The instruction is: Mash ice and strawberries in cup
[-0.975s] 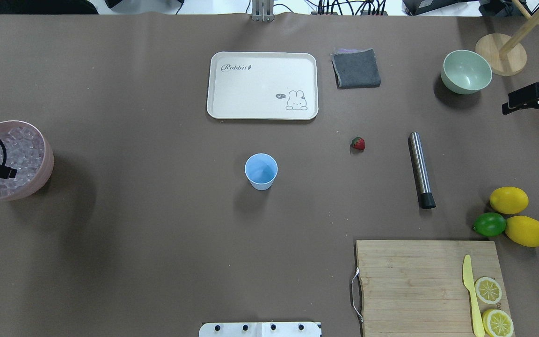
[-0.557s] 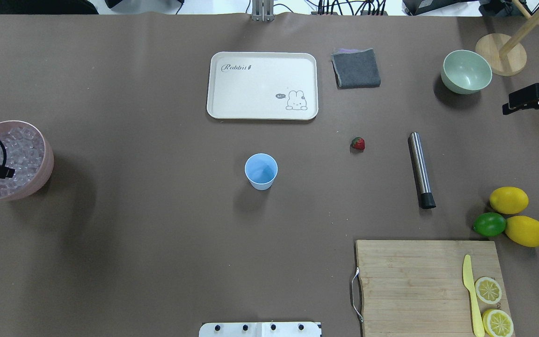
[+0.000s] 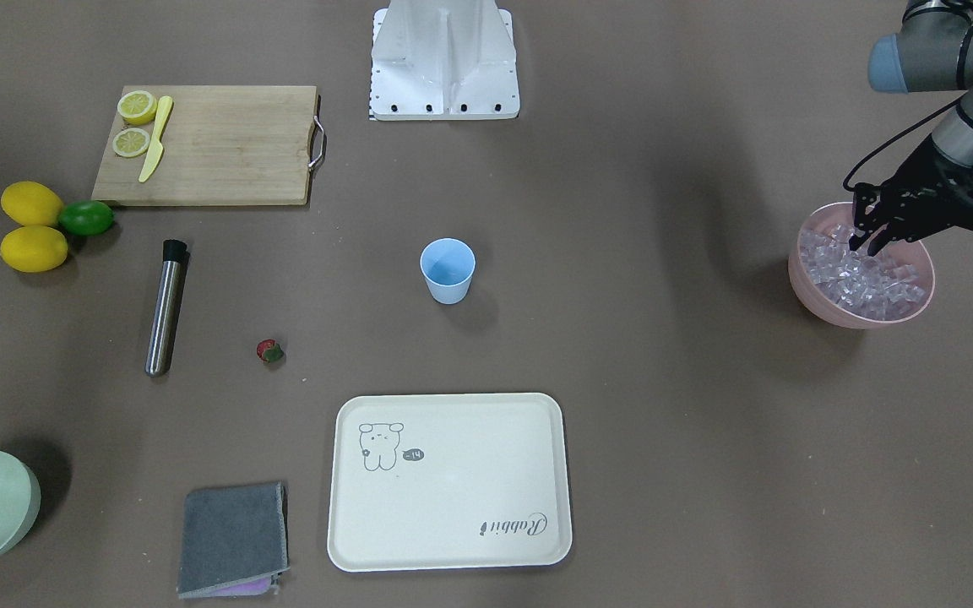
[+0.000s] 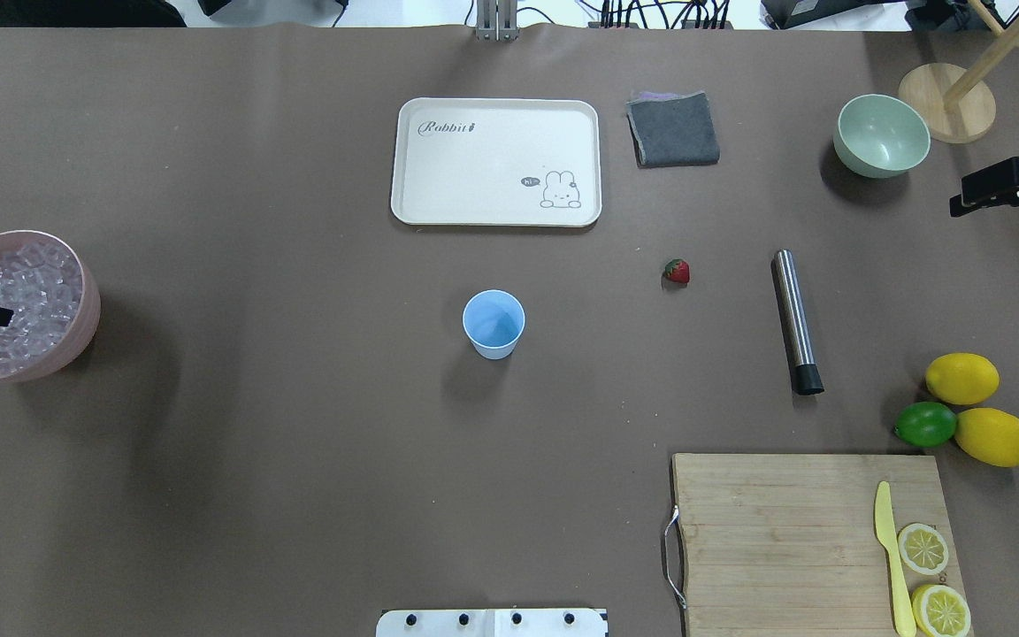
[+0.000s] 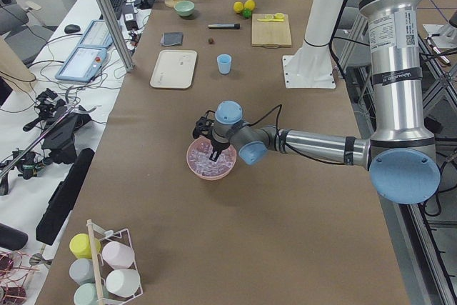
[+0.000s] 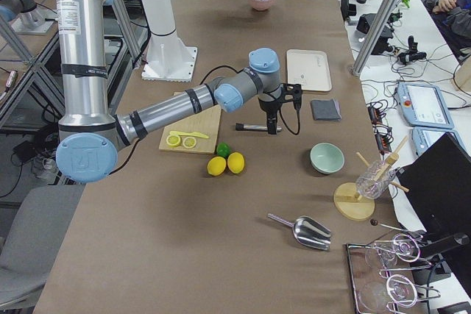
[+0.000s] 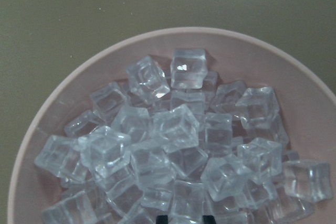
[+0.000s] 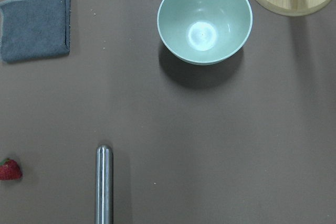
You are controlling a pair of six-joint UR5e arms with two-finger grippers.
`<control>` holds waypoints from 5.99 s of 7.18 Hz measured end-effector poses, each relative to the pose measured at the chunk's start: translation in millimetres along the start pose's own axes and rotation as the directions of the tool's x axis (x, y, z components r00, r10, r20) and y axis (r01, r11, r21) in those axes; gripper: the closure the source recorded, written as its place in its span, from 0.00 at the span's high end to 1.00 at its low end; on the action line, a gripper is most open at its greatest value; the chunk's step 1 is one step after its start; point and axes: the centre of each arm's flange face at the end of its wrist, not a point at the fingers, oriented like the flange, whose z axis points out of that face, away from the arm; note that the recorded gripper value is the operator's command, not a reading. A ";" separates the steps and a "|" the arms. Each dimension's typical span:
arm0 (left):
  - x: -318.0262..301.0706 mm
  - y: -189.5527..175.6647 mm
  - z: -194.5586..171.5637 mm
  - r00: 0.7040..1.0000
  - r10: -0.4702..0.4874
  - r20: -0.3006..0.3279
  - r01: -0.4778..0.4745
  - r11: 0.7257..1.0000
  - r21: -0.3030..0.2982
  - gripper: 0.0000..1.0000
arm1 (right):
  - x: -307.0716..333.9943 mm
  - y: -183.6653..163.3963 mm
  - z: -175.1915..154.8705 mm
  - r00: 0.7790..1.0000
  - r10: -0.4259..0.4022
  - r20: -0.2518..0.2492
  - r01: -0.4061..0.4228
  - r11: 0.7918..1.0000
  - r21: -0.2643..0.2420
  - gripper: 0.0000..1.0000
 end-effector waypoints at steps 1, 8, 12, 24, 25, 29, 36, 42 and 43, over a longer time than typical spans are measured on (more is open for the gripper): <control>5.1 -10.7 -10.4 1.000 0.002 -0.027 -0.002 1.000 0.018 0.00 | -0.3 -0.1 -0.2 1.000 0.000 0.000 0.000 1.000 0.000 1.00; 211.2 -146.3 -11.9 0.930 -0.228 -0.289 0.263 0.961 0.090 0.00 | -0.6 -1.2 0.5 1.000 -0.002 0.000 0.002 1.000 0.000 1.00; 402.4 -148.8 36.3 0.900 -0.284 -0.330 0.346 0.927 0.146 0.00 | 8.7 0.4 8.0 1.000 0.006 -0.016 -0.006 1.000 -0.013 1.00; 523.9 -113.7 78.1 0.896 -0.293 -0.332 0.392 0.874 0.287 0.00 | 23.6 1.9 22.5 0.999 0.041 -0.036 -0.042 0.998 -0.041 1.00; 523.8 -115.8 78.3 0.897 -0.295 -0.329 0.396 0.868 0.299 0.85 | 23.4 1.8 22.8 0.999 0.040 -0.036 -0.042 0.998 -0.041 1.00; 527.1 -120.3 77.9 0.898 -0.293 -0.327 0.395 0.865 0.309 0.98 | 23.8 0.6 24.5 0.998 0.041 -0.038 -0.043 0.998 -0.042 1.00; 416.0 -118.5 31.2 0.999 -0.031 0.039 0.026 0.993 0.111 1.00 | 23.6 0.8 23.8 0.998 0.039 -0.039 -0.040 0.998 -0.038 1.00; 152.0 -114.0 -28.9 0.957 0.266 0.120 -0.255 0.962 -0.096 1.00 | 22.8 0.4 23.3 0.999 0.030 -0.037 -0.032 0.999 -0.037 1.00; 117.0 -108.1 -25.7 0.954 0.276 0.114 -0.265 0.958 -0.106 1.00 | 22.6 0.5 23.4 0.999 0.031 -0.037 -0.032 0.999 -0.037 1.00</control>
